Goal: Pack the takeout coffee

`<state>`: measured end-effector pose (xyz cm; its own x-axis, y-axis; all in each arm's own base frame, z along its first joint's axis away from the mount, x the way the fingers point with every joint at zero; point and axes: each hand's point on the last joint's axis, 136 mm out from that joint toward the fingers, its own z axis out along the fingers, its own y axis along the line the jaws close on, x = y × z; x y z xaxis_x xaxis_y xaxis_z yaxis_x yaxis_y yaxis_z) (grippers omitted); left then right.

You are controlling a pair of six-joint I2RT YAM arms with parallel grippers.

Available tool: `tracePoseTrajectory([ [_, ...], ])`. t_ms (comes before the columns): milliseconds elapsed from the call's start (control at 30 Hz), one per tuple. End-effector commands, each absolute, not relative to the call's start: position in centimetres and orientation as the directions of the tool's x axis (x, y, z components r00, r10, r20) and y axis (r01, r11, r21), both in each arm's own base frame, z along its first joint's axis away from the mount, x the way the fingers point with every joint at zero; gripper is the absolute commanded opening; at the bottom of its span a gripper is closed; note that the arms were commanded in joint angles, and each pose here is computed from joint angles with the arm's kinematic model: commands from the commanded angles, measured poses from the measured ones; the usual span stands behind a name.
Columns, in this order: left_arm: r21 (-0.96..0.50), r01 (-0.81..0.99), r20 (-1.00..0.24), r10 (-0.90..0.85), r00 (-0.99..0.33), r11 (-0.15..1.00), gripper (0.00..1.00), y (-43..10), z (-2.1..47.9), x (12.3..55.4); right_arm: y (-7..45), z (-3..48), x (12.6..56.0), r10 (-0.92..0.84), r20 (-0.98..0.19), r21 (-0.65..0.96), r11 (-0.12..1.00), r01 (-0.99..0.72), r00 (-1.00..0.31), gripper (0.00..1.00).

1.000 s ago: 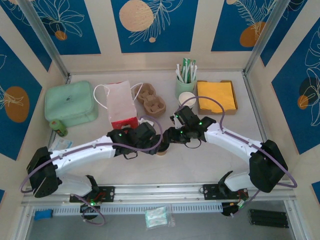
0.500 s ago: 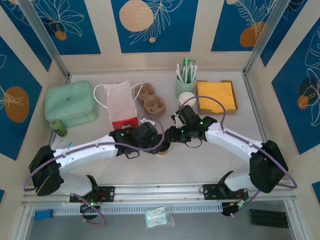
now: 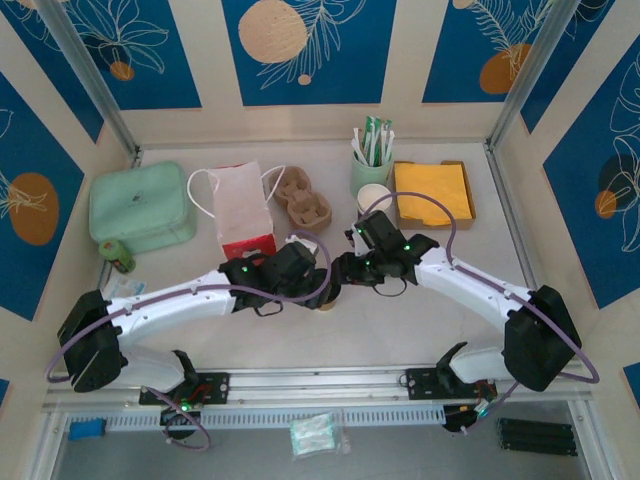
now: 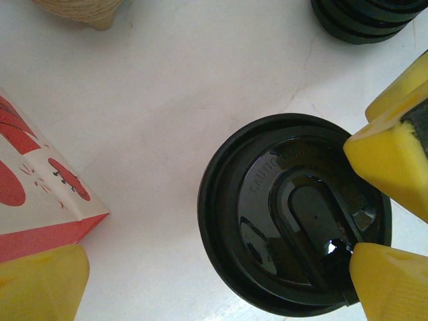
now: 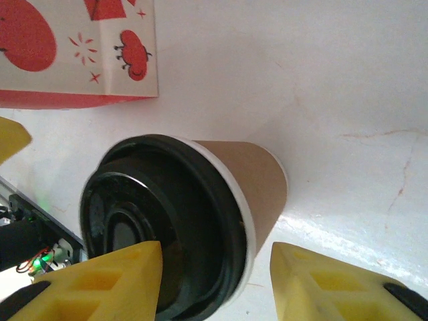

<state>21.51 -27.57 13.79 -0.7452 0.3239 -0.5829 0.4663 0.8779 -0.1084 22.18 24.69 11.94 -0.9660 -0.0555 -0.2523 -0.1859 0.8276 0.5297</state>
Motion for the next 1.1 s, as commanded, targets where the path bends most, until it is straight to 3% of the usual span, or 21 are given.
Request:
tracePoseTrajectory([
  [0,-0.078,0.426,-0.581,0.306,-0.754,0.901,0.99,-26.4,13.7,21.9,24.0,11.3,21.6,-0.059,-0.236,0.520,0.836,-0.178,-0.970,0.47],
  [467,-0.041,0.297,-0.596,0.216,-0.773,0.954,0.99,-23.4,14.1,22.8,24.1,11.6,21.7,-0.053,-0.239,0.533,0.827,-0.177,-0.969,0.43],
  [767,-0.043,0.292,-0.572,0.216,-0.791,0.955,0.99,-23.3,13.0,22.7,24.3,13.1,21.8,-0.038,-0.261,0.560,0.808,-0.183,-0.965,0.50],
  [1067,-0.091,0.343,-0.573,0.233,-0.786,0.935,0.99,-24.8,12.7,22.5,24.8,12.7,21.8,-0.021,-0.229,0.603,0.782,-0.159,-0.973,0.65],
])
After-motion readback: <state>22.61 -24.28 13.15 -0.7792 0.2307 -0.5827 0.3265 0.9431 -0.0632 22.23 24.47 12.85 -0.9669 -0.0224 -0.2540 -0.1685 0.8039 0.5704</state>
